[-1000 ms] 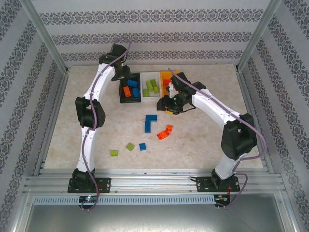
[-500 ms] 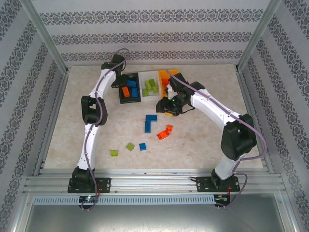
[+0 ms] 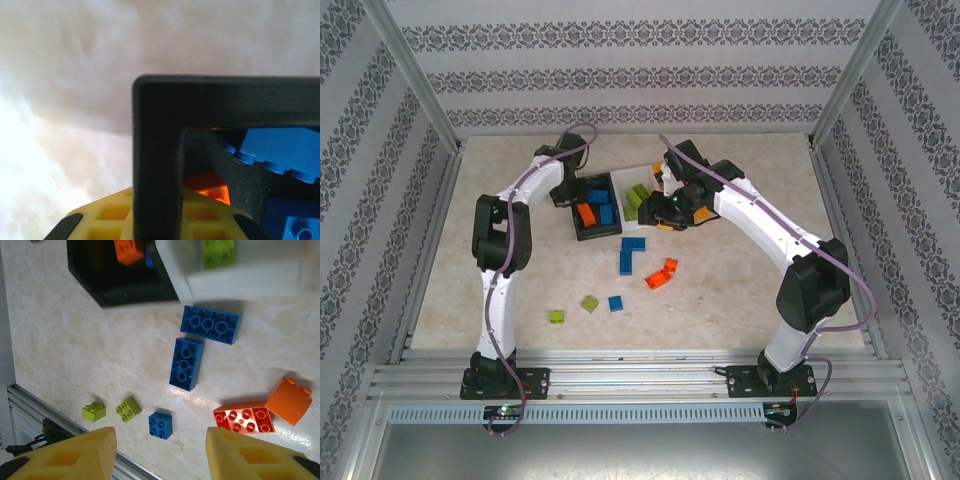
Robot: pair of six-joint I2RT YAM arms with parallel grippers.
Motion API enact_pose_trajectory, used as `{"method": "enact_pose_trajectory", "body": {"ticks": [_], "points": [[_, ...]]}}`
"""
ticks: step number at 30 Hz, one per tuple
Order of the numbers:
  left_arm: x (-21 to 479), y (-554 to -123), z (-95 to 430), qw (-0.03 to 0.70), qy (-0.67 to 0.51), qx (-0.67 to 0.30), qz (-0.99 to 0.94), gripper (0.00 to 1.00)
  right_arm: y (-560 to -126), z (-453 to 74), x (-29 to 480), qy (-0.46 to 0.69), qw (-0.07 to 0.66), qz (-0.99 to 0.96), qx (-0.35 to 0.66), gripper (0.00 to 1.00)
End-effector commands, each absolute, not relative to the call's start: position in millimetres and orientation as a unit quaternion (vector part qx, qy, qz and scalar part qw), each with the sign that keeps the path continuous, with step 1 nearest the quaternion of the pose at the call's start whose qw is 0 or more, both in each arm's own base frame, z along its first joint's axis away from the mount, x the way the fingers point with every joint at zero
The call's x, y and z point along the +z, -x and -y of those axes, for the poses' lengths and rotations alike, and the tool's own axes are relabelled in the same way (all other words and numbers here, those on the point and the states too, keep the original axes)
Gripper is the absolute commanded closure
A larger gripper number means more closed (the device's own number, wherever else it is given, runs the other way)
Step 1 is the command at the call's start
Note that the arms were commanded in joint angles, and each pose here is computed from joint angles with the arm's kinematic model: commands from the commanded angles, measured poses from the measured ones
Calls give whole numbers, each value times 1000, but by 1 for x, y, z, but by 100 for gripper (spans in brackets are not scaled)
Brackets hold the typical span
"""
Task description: Sort the legos into containers by color
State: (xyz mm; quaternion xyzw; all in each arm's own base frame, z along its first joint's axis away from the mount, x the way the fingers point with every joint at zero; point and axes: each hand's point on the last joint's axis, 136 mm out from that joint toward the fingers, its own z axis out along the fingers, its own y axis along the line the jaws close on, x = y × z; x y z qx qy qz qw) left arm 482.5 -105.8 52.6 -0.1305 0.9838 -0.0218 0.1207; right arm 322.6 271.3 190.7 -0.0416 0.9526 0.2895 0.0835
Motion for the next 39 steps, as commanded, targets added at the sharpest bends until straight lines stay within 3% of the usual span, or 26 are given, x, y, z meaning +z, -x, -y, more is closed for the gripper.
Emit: {"method": "enact_pose_trajectory", "body": {"ticks": [1, 5, 6, 8, 10, 19, 24, 39], "points": [[61, -461, 145, 131, 129, -60, -981, 99, -323, -281, 189, 63, 85, -954, 282, 49], [49, -438, 176, 111, 137, -91, -980, 91, -320, -288, 186, 81, 80, -955, 275, 49], [51, -435, 177, 109, 140, -94, -980, 86, -320, -289, 186, 87, 80, -956, 270, 49], [62, -431, 173, 119, 143, -92, -978, 62, -320, -292, 184, 99, 77, -957, 261, 50], [77, -429, 166, 133, 139, -84, -978, 55, -320, -296, 183, 110, 73, -957, 259, 50], [136, -410, 101, 158, 174, -69, -969, 53, -325, -328, 152, 182, 44, -952, 243, 51], [151, -385, 67, 160, 199, -78, -964, 52, -328, -338, 118, 270, 28, -948, 168, 51], [148, -350, 48, 122, 215, -104, -963, 52, -369, -351, 67, 410, 126, -902, 50, 41]]}}
